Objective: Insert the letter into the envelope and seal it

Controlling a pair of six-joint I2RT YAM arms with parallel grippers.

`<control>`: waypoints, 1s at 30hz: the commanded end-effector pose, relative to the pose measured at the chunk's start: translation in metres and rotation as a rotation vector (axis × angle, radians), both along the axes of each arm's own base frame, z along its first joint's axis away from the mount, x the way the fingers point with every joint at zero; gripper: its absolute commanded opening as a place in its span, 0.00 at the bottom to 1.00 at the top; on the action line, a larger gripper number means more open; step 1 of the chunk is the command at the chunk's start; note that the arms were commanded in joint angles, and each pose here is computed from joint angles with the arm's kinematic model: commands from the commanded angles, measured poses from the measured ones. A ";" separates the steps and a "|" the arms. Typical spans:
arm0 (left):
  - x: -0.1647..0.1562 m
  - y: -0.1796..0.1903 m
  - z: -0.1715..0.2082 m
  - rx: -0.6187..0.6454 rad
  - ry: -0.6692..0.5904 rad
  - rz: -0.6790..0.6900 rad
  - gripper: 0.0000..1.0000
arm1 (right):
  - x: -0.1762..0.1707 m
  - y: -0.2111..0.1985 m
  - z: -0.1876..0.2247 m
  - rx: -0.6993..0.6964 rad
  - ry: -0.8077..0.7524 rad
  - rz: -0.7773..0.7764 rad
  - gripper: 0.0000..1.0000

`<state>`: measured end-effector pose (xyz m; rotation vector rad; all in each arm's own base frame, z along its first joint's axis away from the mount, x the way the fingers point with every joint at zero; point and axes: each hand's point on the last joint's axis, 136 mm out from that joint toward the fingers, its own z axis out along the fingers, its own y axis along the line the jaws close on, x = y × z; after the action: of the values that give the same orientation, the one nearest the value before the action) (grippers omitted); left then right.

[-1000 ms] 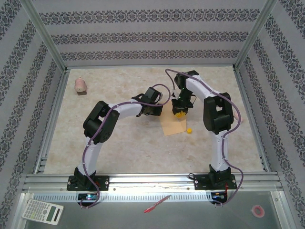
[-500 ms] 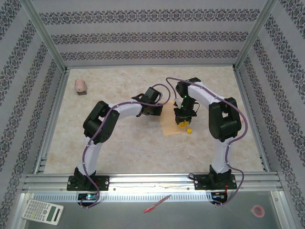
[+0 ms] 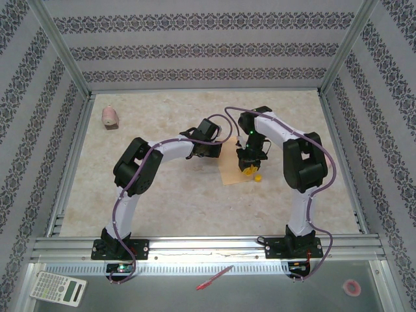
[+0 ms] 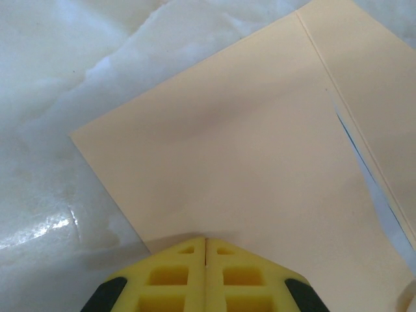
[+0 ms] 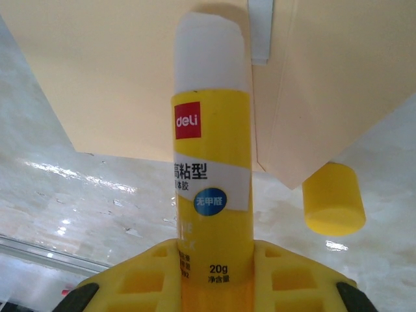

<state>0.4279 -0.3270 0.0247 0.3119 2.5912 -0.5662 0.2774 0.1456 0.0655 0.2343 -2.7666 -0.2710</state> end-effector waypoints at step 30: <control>-0.016 -0.001 -0.006 0.025 0.029 -0.051 0.00 | 0.058 0.007 -0.014 0.014 -0.027 -0.023 0.05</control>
<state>0.4272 -0.3281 0.0250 0.3464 2.5829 -0.5678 0.3421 0.1583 0.0586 0.1996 -2.8044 -0.3223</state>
